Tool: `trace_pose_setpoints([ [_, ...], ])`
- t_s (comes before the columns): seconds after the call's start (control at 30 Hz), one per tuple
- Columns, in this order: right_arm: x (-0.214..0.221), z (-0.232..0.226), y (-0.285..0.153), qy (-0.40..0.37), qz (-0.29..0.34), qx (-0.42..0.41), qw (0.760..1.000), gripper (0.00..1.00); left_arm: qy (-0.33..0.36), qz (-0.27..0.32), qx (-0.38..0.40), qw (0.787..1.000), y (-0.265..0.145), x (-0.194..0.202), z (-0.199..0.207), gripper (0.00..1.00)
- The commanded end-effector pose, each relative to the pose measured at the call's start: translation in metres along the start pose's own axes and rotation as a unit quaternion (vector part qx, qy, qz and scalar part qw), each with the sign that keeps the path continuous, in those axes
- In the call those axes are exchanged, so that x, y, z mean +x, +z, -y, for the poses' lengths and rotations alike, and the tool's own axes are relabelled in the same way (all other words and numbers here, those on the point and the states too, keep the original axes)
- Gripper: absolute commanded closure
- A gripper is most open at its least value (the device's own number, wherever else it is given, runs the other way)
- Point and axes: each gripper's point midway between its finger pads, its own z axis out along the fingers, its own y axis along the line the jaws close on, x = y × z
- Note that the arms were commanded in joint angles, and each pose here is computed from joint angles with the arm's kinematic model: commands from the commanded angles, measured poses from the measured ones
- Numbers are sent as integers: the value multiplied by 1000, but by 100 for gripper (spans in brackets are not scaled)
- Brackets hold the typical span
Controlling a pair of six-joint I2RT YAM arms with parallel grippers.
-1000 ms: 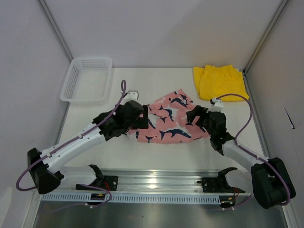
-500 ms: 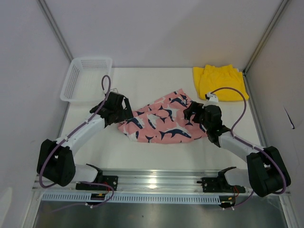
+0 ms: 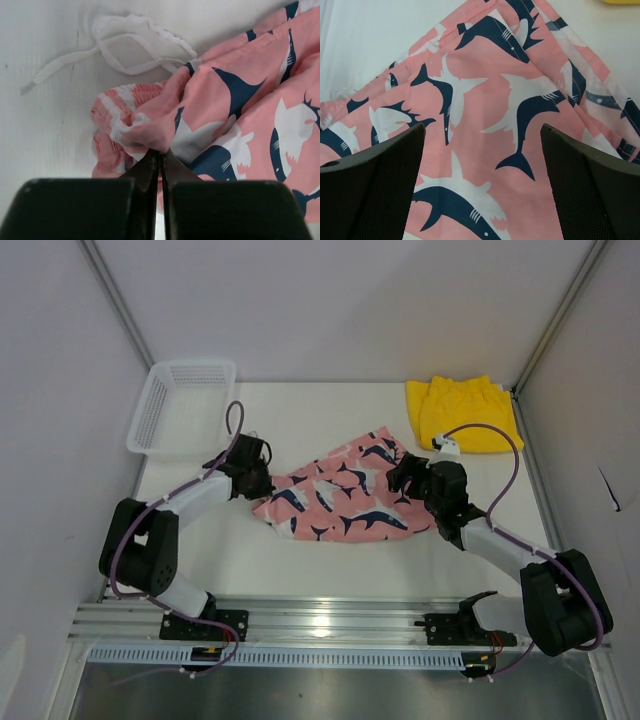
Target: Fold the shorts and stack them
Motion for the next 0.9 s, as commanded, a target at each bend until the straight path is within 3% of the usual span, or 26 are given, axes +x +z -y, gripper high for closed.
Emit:
trace_pose_setpoints([
  [0.0,-17,-9,-3,-6,26,-11,1000,3,2,37,74,997,-17,-12,26,100],
  [0.17,-17,-11,-3,-5,25,-18,1000,3,47,102,90,990,-58,-6,41,100],
  [0.3,-19,-12,-5,-6,28,-19,999,3,106,184,102,972,-107,-12,64,100],
  [0.43,-19,-12,-5,-6,30,-21,999,3,122,285,109,945,-148,-21,64,100],
  [0.6,-17,-13,-3,-6,26,-22,999,4,102,268,66,956,-133,-16,48,100],
  [0.67,-16,-13,-2,-6,23,-22,999,4,109,216,-23,970,-109,-9,22,100],
  [0.77,-16,-12,-2,-6,22,-20,1000,4,110,147,-88,979,-86,-2,5,99],
  [0.8,-16,-12,-2,-7,21,-21,1000,3,111,131,-91,981,-80,1,4,97],
  [0.87,-16,-12,-2,-7,21,-21,1000,4,106,109,-80,985,-72,5,6,83],
])
